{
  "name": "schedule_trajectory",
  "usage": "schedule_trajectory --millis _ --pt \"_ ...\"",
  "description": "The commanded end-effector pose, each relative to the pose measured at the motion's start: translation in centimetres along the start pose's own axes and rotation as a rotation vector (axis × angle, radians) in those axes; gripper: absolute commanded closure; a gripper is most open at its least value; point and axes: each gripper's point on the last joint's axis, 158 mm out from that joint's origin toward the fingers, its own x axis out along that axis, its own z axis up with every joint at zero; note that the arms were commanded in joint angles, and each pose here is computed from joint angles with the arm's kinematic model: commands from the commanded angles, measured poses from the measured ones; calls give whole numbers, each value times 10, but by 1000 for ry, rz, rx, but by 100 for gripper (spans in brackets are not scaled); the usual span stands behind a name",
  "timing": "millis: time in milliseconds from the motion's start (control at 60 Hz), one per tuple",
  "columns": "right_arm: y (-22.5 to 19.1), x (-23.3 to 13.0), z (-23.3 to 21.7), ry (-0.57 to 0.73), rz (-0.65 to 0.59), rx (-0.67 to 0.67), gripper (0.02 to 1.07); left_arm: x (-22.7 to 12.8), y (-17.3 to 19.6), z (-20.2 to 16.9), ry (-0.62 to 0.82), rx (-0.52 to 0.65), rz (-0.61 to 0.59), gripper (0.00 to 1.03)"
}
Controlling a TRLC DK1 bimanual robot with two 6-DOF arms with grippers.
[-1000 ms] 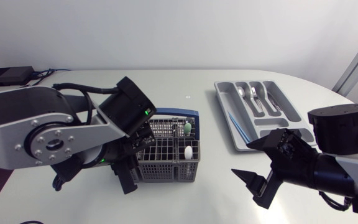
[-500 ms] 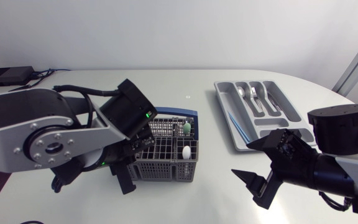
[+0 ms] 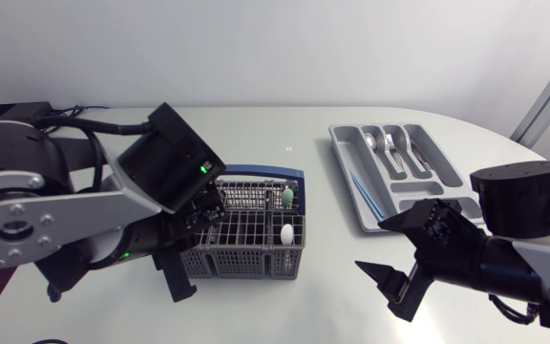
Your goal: Unload the cutlery basket into the drawer organizer.
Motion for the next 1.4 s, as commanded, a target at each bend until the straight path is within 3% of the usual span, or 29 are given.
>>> schedule_trajectory --millis 0,483,950,1167,1383 --pt "4 5 -9 24 14 -5 11 -17 12 8 -40 -2 23 100" --pt "6 8 -12 31 21 -5 11 -58 49 20 -120 -27 93 100" --pt "4 4 -3 8 14 -7 11 -86 59 20 -157 -22 106 100" --pt "-2 -19 30 -79 -10 -22 11 -103 56 53 -273 -145 -18 100" --pt "-19 -47 74 -187 -74 -32 11 -99 44 94 -376 -292 -222 100"
